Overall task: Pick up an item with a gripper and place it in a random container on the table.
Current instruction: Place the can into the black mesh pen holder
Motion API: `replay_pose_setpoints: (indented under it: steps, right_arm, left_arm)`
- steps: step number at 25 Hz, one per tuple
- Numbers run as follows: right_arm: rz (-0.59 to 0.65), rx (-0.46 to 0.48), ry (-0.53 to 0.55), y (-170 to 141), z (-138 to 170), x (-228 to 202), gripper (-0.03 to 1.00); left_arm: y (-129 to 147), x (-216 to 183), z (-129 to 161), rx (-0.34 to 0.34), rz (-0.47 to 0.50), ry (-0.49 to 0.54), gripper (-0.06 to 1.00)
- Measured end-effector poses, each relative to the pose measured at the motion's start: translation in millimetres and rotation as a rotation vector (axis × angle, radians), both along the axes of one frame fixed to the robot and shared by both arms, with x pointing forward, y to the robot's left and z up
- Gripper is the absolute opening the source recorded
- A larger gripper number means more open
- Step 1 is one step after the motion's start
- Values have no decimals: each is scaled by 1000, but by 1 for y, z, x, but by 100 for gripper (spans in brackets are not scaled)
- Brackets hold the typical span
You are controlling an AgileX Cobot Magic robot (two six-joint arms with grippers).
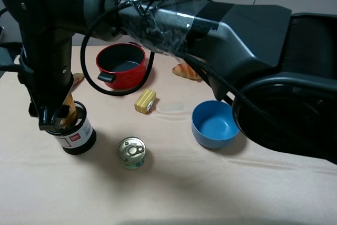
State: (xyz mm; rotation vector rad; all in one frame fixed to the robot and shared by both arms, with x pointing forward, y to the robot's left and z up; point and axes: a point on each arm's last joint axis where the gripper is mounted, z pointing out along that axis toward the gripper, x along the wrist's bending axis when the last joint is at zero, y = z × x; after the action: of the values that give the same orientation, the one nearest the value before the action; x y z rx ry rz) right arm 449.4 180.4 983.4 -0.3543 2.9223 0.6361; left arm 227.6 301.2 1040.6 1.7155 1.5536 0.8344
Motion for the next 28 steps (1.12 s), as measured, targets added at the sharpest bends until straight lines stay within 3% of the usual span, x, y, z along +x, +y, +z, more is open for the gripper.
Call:
replay_pose_setpoints:
  steps: [28]
  right_arm:
    - [0, -40, 22, 3, -24, 1, 49]
  left_arm:
    - [0, 0, 0, 0, 0, 0, 99]
